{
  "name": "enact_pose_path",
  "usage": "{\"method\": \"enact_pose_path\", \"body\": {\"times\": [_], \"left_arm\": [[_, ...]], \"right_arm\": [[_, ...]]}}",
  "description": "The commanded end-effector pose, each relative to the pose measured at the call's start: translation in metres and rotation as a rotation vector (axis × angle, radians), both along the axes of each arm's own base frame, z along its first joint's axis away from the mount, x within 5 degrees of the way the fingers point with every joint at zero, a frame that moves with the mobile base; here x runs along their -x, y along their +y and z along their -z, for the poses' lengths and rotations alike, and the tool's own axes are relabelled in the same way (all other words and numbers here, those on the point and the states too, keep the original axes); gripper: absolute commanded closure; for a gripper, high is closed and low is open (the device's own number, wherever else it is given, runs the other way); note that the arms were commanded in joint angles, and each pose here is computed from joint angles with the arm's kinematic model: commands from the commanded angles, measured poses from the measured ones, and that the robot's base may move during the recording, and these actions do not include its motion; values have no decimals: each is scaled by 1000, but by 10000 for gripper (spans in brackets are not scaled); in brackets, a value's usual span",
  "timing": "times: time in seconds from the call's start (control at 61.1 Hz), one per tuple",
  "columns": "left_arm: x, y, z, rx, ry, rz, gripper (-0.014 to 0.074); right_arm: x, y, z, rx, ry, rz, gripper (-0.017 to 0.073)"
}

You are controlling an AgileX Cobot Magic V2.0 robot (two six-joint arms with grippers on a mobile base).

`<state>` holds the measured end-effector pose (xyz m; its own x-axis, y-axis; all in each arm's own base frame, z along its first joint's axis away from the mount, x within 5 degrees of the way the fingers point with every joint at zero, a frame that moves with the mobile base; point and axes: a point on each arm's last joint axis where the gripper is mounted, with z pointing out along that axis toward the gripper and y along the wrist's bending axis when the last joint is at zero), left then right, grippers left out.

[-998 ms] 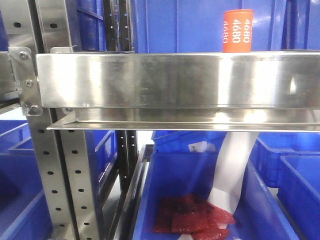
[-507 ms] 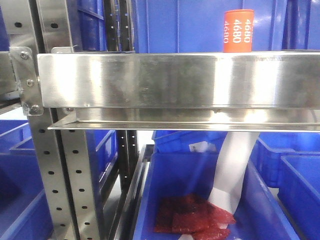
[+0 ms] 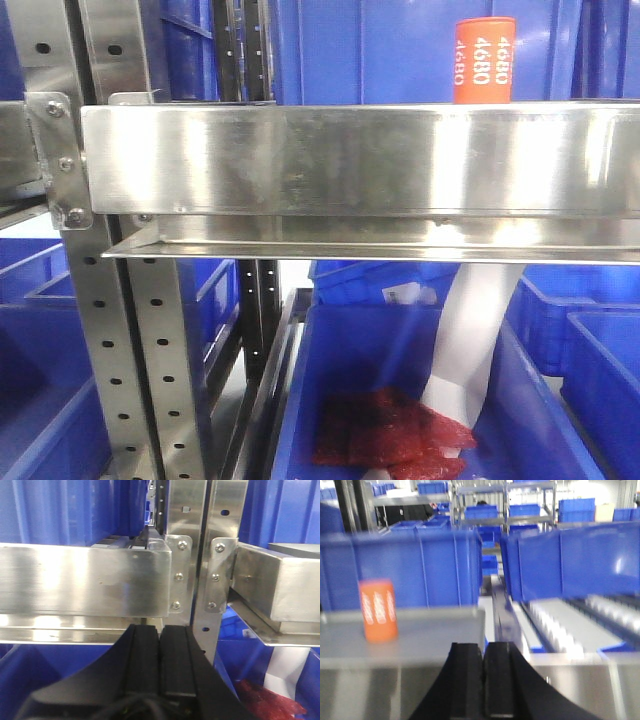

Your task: Grab orange capacitor from left shelf to right conveyor

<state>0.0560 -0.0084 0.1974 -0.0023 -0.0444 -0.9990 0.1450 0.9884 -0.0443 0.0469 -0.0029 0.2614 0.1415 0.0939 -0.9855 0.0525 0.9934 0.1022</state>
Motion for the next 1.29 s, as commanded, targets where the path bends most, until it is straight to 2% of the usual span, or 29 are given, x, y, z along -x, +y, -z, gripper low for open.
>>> {"method": "enact_pose_path", "body": {"times": [0.0,0.049,0.131,0.196,0.344,0.393,0.475,0.72,0.998,1.277], "left_arm": [[1,1,-10,20,-101,-3,720],[1,1,-10,20,-101,-3,720],[1,1,-10,20,-101,-3,720],[1,1,-10,20,-101,-3,720],[1,1,-10,20,-101,-3,720],[1,1,-10,20,-101,-3,720],[1,1,-10,20,-101,-3,720],[1,1,-10,20,-101,-3,720],[1,1,-10,20,-101,-3,720],[1,1,-10,20,-101,-3,720]], "right_arm": [[0,0,-46,3,-71,5,497],[-4,-1,-61,3,-63,4,489],[-15,-1,-81,2,-53,-1,405],[-26,-1,-95,0,-34,-15,296],[-56,3,-114,-2,25,-67,-18],[-68,6,-118,-2,49,-93,-79],[-89,14,-124,-1,93,-152,-55],[-155,55,-127,19,216,-320,-56],[-222,77,-100,57,324,-334,-56],[-244,92,-77,72,350,-360,-56]]}}
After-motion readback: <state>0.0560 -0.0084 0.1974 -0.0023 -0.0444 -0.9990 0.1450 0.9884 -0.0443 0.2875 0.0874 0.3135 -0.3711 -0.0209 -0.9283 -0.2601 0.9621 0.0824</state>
